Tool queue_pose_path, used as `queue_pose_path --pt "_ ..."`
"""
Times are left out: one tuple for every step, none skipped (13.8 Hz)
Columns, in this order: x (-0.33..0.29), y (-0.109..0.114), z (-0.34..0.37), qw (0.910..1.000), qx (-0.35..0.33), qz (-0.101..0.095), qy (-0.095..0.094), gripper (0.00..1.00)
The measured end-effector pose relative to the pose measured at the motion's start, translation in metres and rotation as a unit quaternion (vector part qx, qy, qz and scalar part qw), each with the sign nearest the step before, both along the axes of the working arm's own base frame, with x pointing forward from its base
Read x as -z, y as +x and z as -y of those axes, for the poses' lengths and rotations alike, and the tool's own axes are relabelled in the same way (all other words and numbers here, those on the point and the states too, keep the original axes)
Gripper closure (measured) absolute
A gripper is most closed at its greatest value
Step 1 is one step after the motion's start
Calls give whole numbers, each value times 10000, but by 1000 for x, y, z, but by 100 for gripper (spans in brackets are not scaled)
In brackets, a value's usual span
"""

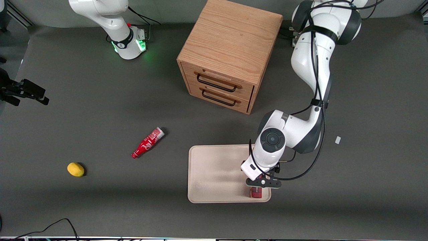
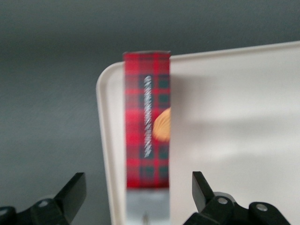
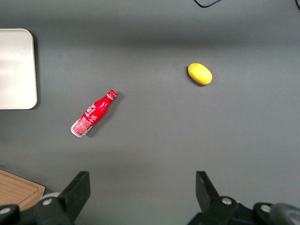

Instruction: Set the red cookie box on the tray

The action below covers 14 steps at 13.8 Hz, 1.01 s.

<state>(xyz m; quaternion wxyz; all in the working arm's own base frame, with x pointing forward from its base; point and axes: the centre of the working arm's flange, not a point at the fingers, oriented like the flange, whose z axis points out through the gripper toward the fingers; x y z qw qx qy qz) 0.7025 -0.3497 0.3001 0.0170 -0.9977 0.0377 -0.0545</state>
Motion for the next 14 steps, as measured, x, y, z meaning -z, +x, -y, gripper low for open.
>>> queue_pose_path --pt "-26 -3 -3 10000 -31 -82 46 0" --pt "-55 -8 -9 9998 -71 -153 93 0" --pt "-87 -13 -18 9996 -113 -220 146 0" --pt "-120 -18 -32 9994 -116 -273 191 0" --pt "-149 -22 -50 9992 -80 -333 228 0" --pt "-175 -27 -73 9990 -59 -366 242 0" --pt "-193 -31 -96 9990 -57 -362 240 0" --pt "-207 -38 -124 9990 -24 -381 249 0" --pt "-215 -46 -152 9989 38 -401 253 0" --pt "-219 -56 -183 9988 93 -424 243 0" --pt "-221 -67 -212 9986 123 -450 231 0" --pt "-222 -81 -239 9984 156 -477 246 0" --pt "-225 -97 -264 9982 185 -510 274 0" --pt "-231 -112 -287 9978 213 -565 283 0"
